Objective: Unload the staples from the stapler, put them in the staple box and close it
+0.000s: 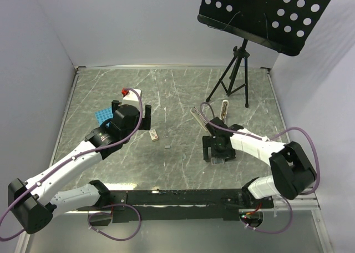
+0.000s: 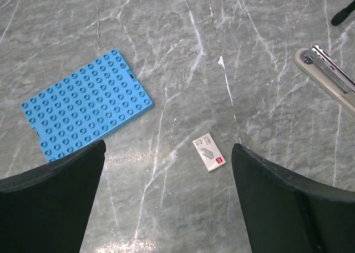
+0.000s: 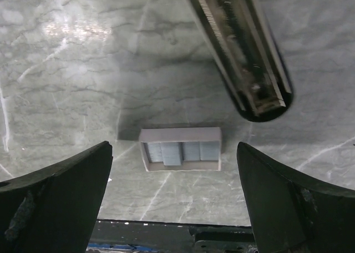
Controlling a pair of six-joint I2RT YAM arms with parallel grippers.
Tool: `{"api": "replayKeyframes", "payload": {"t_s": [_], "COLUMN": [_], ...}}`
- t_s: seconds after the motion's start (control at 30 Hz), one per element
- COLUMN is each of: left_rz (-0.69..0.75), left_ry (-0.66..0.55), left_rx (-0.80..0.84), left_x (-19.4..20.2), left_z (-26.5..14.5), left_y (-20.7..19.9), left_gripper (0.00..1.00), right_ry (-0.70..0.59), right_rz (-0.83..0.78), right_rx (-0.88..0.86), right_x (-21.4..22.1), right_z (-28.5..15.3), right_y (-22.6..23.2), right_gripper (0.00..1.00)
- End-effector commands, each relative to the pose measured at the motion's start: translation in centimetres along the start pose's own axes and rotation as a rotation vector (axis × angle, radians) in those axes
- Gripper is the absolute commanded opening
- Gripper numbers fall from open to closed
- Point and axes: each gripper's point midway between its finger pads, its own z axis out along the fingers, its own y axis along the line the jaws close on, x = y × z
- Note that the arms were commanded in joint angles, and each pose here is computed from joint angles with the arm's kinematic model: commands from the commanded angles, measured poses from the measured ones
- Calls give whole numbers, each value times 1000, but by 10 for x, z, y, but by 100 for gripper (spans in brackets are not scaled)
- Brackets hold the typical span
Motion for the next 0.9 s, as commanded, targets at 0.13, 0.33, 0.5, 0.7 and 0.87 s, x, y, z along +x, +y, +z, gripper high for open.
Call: {"api": "replayKeyframes", "payload": {"t_s": [0.13, 0.33, 0.5, 0.7, 0.87], "left_rz": [-25, -29, -26, -25, -23], "left_ry": [-33, -41, -35, -32, -28], "left_rx": [-18, -13, -11, -16, -21], "left_x": [-8, -10, -8, -8, -6], "left_z": [-3, -5, -4, -3, -2], "left_y": [4, 4, 3, 3, 3], "left_gripper": [99, 99, 99, 99, 100], "right_ry": [4, 20, 33, 16, 1], "right_rz": [-68, -87, -90, -77, -68], "right_rx": [58, 7, -32, -75, -103], "right_x": [-6, 4, 13, 13, 12], "right_z": [0, 4, 6, -1, -8], "right_y": [9, 20, 30, 49, 66], "right_gripper": [98, 91, 84, 77, 76]}}
